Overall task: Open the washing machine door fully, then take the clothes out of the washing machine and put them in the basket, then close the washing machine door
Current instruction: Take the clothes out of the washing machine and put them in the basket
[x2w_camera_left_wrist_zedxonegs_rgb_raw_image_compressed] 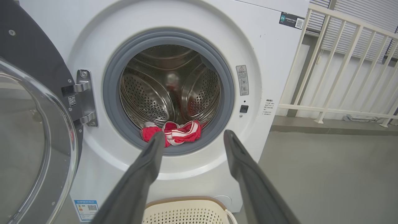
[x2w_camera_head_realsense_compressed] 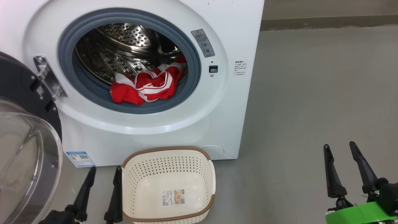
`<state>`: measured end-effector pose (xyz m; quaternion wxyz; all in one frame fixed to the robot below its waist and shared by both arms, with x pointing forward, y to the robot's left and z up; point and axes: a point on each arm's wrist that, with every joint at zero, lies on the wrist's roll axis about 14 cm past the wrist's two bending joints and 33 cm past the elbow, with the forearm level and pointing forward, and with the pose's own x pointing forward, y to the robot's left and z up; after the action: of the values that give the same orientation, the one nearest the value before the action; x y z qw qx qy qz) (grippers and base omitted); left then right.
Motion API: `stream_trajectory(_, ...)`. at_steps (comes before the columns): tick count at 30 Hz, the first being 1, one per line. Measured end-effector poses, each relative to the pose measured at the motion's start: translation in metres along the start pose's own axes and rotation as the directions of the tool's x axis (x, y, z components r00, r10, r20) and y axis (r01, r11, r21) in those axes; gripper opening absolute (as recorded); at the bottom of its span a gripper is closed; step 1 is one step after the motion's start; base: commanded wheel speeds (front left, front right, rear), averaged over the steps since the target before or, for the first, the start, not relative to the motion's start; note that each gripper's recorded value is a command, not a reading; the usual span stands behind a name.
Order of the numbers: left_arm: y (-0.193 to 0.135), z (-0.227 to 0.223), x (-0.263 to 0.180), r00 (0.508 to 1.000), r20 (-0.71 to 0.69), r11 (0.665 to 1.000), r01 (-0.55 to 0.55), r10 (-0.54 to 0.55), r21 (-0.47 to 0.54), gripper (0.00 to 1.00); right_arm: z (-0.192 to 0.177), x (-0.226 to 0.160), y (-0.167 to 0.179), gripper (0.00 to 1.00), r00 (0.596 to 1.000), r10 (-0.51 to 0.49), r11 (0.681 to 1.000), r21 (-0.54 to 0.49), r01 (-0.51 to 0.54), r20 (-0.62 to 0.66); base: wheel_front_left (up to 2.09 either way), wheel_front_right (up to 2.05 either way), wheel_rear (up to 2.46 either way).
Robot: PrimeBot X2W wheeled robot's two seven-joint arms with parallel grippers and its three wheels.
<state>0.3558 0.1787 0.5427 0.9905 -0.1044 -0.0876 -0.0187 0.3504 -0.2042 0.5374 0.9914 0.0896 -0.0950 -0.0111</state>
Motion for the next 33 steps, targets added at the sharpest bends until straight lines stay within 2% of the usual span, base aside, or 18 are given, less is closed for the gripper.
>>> stream_trajectory(19,0.001,-0.006,-0.002,1.0,-0.026,1.0,-0.007,0.008,0.029,1.0,-0.005,0.004,0.006,1.0,1.0,0.018,1.0,0.002,-0.018,-0.014,0.0,0.0,0.0)
stream_trajectory(33,-0.001,-0.02,0.017,0.998,-0.064,0.999,0.005,-0.002,0.038,1.0,-0.023,0.015,0.01,1.0,0.998,0.032,0.999,0.004,-0.031,-0.062,0.0,0.0,0.0)
